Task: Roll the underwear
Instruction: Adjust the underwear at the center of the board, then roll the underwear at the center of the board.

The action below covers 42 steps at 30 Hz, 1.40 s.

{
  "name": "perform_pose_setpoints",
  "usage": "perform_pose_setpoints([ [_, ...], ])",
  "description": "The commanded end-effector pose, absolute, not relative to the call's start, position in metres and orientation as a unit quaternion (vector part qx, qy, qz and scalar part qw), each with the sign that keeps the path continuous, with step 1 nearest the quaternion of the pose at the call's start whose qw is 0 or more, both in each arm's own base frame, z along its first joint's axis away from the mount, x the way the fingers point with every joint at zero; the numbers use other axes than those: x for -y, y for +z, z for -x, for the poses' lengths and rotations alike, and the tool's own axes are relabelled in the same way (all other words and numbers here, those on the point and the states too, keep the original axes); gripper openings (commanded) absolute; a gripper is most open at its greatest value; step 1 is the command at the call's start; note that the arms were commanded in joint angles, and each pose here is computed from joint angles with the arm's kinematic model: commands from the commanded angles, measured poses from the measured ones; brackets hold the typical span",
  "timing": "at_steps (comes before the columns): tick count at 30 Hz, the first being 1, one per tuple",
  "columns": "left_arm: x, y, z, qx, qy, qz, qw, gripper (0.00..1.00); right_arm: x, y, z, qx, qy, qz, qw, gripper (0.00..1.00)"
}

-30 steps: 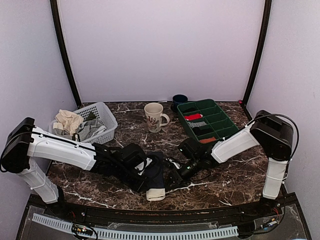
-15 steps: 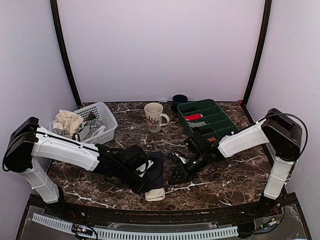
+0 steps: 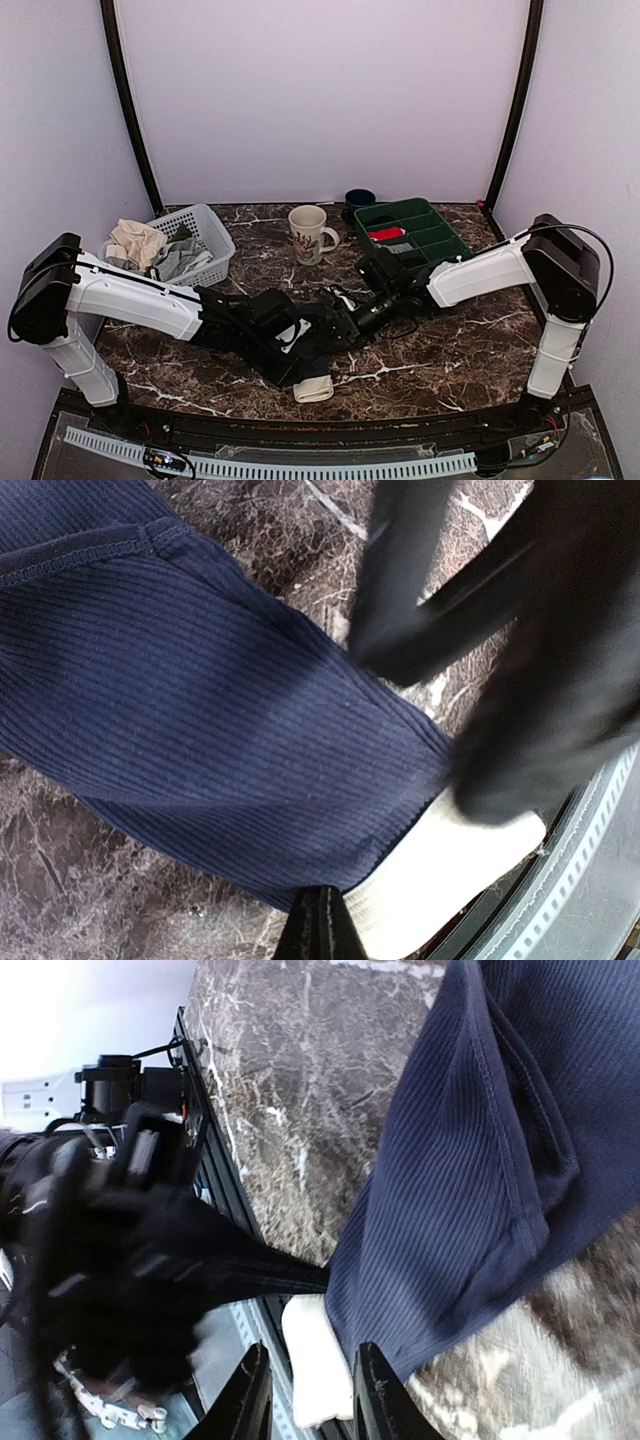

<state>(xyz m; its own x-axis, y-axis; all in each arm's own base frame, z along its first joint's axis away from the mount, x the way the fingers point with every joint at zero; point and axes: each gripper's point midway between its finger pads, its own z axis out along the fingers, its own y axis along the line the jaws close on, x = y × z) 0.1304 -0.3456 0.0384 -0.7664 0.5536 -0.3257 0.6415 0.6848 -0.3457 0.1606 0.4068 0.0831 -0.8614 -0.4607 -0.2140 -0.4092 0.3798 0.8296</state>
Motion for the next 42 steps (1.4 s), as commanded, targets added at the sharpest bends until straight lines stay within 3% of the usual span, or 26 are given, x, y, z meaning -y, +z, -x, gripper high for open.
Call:
perform_pose_setpoints([
  [1, 0.348, 0.044, -0.13, -0.909, -0.226, -0.334, 0.102, 0.0, -0.422, 0.074, -0.16, 0.821, -0.504, -0.265, 0.042, 0.28],
  [6, 0.348, 0.051, -0.133, -0.909, -0.235, -0.325, 0.117, 0.0, -0.414, 0.035, -0.159, 0.837, -0.481, -0.253, 0.067, 0.24],
  [11, 0.349, 0.092, -0.134, -0.864, -0.309, -0.341, 0.205, 0.03, -0.393, 0.003, -0.149, 0.851, -0.454, -0.25, 0.09, 0.21],
  [13, 0.351, 0.111, -0.127, -0.825, -0.339, -0.38, 0.243, 0.13, -0.388, -0.006, -0.145, 0.854, -0.445, -0.252, 0.098, 0.21],
  [17, 0.354, 0.122, -0.111, -0.763, -0.333, -0.471, 0.291, 0.44, -0.386, -0.009, -0.143, 0.855, -0.441, -0.255, 0.101, 0.2],
  [20, 0.359, 0.109, -0.103, -0.733, -0.275, -0.534, 0.319, 0.52, -0.384, -0.013, -0.143, 0.857, -0.434, -0.257, 0.102, 0.2],
  [31, 0.382, 0.064, -0.091, -0.643, -0.11, -0.648, 0.393, 0.55, -0.376, -0.024, -0.139, 0.862, -0.421, -0.262, 0.108, 0.19],
  [42, 0.364, 0.023, -0.109, -0.616, -0.001, -0.684, 0.39, 0.53, -0.372, -0.027, -0.137, 0.861, -0.413, -0.274, 0.112, 0.17],
])
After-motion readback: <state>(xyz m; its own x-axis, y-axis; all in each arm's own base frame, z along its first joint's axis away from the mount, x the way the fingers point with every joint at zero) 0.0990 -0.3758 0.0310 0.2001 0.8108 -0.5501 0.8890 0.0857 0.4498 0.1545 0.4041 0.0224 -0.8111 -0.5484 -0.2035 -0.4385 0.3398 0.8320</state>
